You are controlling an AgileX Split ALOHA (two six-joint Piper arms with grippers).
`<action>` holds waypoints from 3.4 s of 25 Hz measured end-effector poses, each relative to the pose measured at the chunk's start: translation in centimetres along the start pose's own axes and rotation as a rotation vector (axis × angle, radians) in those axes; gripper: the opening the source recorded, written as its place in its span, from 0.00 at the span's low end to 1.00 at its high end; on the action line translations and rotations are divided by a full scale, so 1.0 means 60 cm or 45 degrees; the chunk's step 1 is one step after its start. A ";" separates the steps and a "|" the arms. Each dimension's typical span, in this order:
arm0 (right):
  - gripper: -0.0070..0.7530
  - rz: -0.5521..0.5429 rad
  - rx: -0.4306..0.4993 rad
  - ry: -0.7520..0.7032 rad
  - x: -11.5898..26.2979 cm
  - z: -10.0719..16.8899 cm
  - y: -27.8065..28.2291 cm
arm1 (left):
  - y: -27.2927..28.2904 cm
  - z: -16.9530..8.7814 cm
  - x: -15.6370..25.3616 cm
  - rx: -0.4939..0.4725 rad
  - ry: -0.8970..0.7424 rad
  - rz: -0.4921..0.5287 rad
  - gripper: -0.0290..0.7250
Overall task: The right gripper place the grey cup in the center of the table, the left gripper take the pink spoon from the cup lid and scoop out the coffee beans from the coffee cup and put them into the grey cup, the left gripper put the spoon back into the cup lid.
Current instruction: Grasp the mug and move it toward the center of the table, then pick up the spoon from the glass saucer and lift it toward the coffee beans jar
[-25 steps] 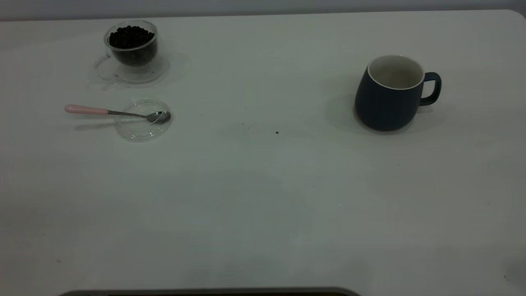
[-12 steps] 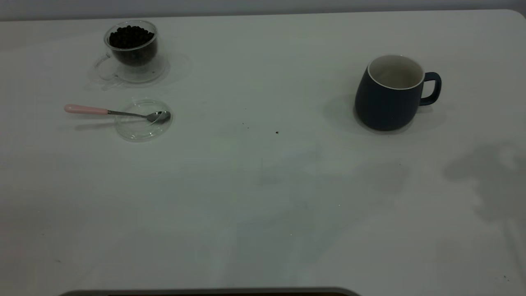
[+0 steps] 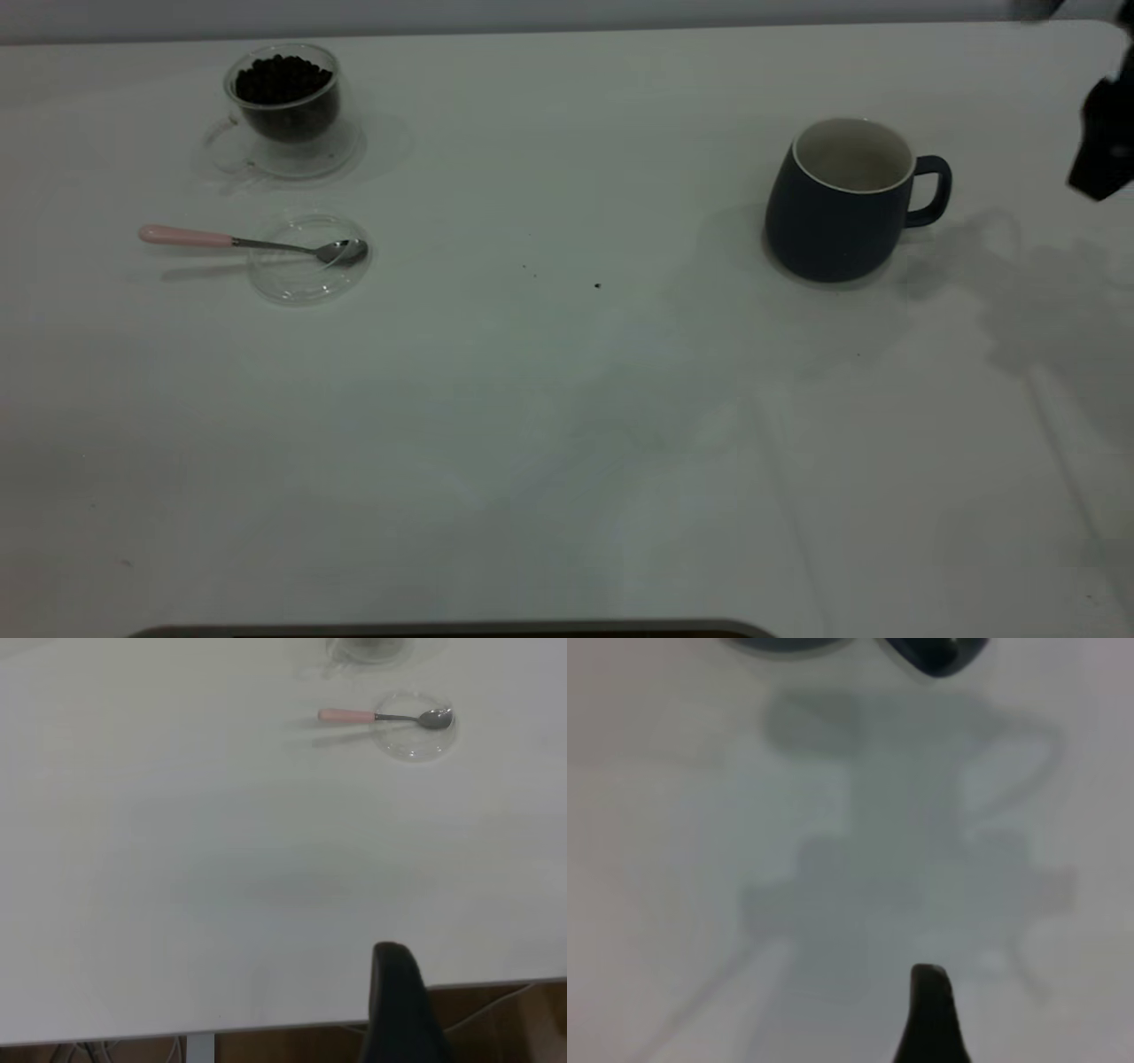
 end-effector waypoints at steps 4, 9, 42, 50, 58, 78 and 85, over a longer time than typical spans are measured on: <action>0.79 0.031 0.030 0.177 -0.011 -0.015 -0.053 | 0.000 0.000 0.000 0.000 0.000 0.000 0.72; 0.79 0.033 0.064 0.324 -0.025 -0.025 -0.096 | 0.000 0.000 0.000 0.000 0.000 0.000 0.72; 0.79 -0.597 -0.081 0.425 -0.236 0.318 -0.070 | 0.000 0.000 0.000 0.000 0.000 0.000 0.72; 0.79 -0.646 -0.125 0.474 -0.245 0.377 -0.052 | 0.000 0.000 0.000 0.000 0.000 0.000 0.72; 0.79 -0.598 -0.201 0.313 -0.260 0.358 0.098 | 0.000 0.000 0.000 0.000 0.000 0.000 0.72; 0.79 -0.064 -0.232 -0.201 0.006 0.254 0.460 | 0.000 0.000 0.000 0.000 0.000 0.000 0.72; 0.79 -0.036 -0.265 -0.223 0.121 0.265 0.456 | 0.000 0.000 0.000 0.000 0.000 0.000 0.72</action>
Point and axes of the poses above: a point on each arm's last joint axis where the gripper is mounted, y pointing back along that axis away from the gripper, z along the wrist's bending axis when the last joint is at zero, x = y × z, the point moved 8 cm from there along -y, pointing out along that axis toward the gripper, and after that the axes turned 15 degrees about -y, right-handed, at the moved point
